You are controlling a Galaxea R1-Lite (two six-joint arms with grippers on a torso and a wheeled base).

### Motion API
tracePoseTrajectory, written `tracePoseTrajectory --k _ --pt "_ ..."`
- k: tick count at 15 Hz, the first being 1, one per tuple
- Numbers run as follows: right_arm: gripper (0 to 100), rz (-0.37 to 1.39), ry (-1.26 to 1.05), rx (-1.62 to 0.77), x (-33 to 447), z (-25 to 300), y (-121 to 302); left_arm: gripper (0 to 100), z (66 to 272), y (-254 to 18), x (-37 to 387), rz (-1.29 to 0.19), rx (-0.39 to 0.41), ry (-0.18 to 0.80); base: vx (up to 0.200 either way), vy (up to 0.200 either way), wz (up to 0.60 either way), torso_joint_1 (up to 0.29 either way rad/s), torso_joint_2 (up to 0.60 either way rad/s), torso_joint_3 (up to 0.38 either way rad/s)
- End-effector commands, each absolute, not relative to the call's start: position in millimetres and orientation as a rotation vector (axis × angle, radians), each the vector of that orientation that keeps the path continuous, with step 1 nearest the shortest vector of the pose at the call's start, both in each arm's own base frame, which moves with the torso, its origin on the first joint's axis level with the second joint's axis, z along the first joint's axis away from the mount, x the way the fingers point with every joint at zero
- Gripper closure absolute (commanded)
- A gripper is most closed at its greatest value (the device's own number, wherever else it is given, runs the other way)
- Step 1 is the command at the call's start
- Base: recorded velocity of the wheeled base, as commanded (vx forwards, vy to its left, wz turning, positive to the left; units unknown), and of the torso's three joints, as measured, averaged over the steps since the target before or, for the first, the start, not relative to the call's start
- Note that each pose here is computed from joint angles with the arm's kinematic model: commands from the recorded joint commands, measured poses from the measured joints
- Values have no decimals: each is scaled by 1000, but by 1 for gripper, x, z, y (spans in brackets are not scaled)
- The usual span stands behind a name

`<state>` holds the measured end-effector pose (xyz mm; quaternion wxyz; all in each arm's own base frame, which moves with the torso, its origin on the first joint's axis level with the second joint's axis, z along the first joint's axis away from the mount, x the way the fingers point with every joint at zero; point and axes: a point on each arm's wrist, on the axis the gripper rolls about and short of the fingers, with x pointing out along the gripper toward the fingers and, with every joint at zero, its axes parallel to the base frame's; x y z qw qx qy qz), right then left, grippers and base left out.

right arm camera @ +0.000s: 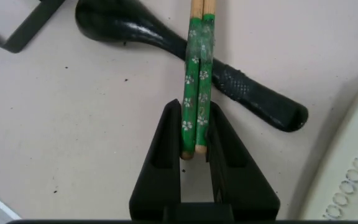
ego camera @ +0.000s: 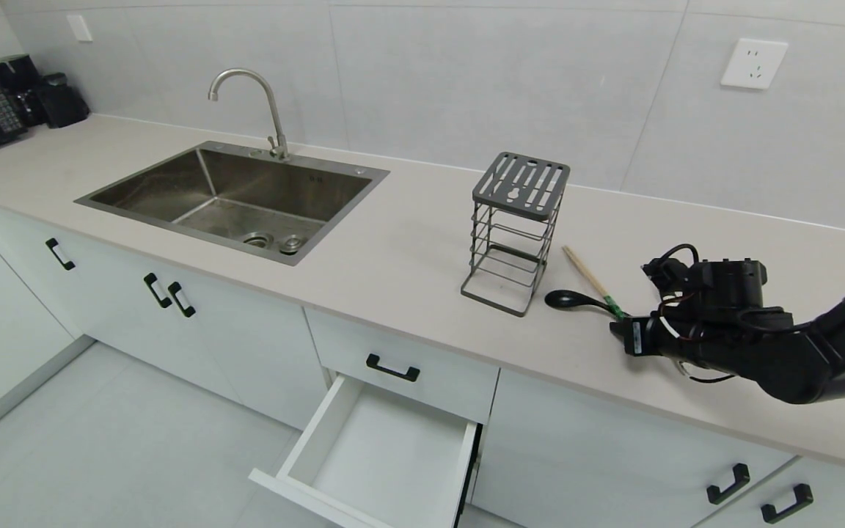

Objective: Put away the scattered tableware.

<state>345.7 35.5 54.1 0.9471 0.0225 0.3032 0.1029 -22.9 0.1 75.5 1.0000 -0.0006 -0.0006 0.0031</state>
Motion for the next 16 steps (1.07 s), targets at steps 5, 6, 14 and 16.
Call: tracePoseTrajectory --k 5,6,14,16 --pt "100 209 494 48 314 104 30 0 75 0 -23 8 -2 0 0 0 0 0 0 0" --pt "100 210 483 46 307 109 29 0 75 0 -23 8 -2 0 0 0 0 0 0 0" --pt "100 247 270 35 284 120 28 0 75 0 -23 6 -2 0 0 0 0 0 0 0" --pt "100 254 181 25 284 131 29 0 75 0 -23 8 -2 0 0 0 0 0 0 0"
